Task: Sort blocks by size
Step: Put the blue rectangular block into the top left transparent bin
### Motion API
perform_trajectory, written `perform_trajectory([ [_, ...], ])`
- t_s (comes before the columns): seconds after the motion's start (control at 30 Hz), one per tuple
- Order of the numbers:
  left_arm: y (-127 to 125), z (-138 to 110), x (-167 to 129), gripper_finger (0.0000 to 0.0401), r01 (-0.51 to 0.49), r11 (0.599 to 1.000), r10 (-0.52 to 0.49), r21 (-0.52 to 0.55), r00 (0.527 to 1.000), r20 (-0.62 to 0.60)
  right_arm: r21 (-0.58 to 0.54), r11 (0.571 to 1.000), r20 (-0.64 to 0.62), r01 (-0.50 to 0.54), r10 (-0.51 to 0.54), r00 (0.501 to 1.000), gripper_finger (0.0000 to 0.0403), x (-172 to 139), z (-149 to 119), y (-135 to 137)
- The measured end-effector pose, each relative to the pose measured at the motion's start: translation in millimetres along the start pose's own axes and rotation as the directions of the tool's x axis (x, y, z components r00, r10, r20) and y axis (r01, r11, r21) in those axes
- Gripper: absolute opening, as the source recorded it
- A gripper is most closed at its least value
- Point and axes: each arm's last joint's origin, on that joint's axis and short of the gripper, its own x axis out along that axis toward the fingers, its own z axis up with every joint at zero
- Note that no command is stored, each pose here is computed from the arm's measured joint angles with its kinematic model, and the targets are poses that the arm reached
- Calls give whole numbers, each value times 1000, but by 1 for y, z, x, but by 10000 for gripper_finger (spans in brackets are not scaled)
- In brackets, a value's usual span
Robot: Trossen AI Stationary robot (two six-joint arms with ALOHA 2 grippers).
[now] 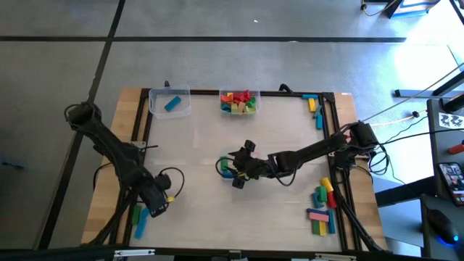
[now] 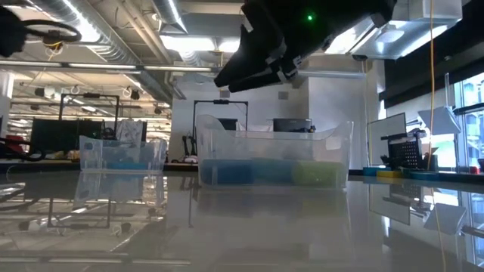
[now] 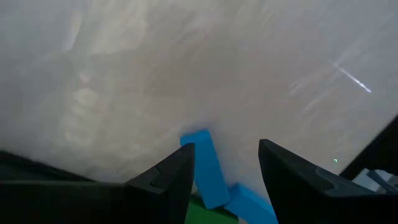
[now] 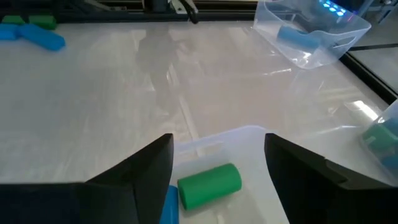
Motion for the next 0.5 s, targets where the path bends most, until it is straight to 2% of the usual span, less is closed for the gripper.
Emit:
perform_trajectory([
  [0.33,-9,-21,24,172,-107,990,104,-89,994,-35,-12,1000,-17,3,-3,1000,248,4,-5,1],
  [0.5,-11,-28,33,172,-146,986,143,-82,989,-42,-14,1000,-22,5,-5,1000,248,5,-5,0],
])
